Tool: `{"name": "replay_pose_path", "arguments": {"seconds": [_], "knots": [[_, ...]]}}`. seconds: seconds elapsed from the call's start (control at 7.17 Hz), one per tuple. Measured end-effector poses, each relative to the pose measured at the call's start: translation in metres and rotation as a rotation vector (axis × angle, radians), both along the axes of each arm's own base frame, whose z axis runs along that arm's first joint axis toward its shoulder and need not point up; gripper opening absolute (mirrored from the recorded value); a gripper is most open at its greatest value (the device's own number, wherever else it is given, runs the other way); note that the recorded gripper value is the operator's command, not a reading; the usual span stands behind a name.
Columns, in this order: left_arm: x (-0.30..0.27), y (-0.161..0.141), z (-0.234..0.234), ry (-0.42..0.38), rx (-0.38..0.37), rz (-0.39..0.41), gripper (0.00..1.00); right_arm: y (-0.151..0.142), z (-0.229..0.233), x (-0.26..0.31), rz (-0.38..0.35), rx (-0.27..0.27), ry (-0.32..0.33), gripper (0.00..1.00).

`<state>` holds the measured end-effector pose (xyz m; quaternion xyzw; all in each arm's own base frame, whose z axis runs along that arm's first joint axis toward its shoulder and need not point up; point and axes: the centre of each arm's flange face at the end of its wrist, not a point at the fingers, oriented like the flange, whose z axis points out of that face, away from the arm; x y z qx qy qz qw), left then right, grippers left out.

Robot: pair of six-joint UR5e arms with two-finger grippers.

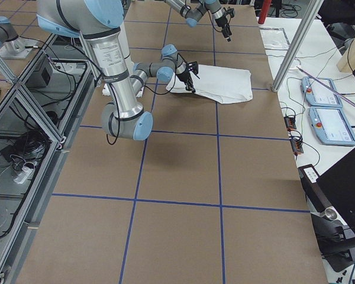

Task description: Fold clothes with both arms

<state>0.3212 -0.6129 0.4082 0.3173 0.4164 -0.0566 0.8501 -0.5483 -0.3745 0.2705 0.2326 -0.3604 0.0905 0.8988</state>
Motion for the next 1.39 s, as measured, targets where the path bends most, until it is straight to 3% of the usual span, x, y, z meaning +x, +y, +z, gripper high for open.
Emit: {"name": "replay_pose_path", "arguments": {"seconds": [0.14,0.28,0.42,0.84,1.12,1.39], "knots": [[0.000,0.000,0.000,0.001,0.000,0.001,1.00,0.002,0.008,0.003,-0.003,-0.001,0.013,0.00],[0.000,0.001,-0.001,0.001,0.001,0.001,1.00,0.002,0.013,0.006,-0.005,0.000,0.021,0.28],[0.000,0.001,-0.001,0.002,0.002,0.002,1.00,0.000,0.015,0.008,-0.004,0.002,0.024,0.99],[0.000,0.002,-0.003,0.005,0.006,0.003,1.00,-0.022,0.006,0.010,0.036,-0.002,0.022,1.00],[-0.001,0.009,-0.003,0.018,0.011,0.021,1.00,-0.076,-0.028,-0.020,0.082,-0.021,0.056,1.00],[0.000,0.015,-0.007,0.038,0.008,0.058,1.00,-0.141,-0.067,-0.053,0.110,-0.077,0.105,1.00]]}}
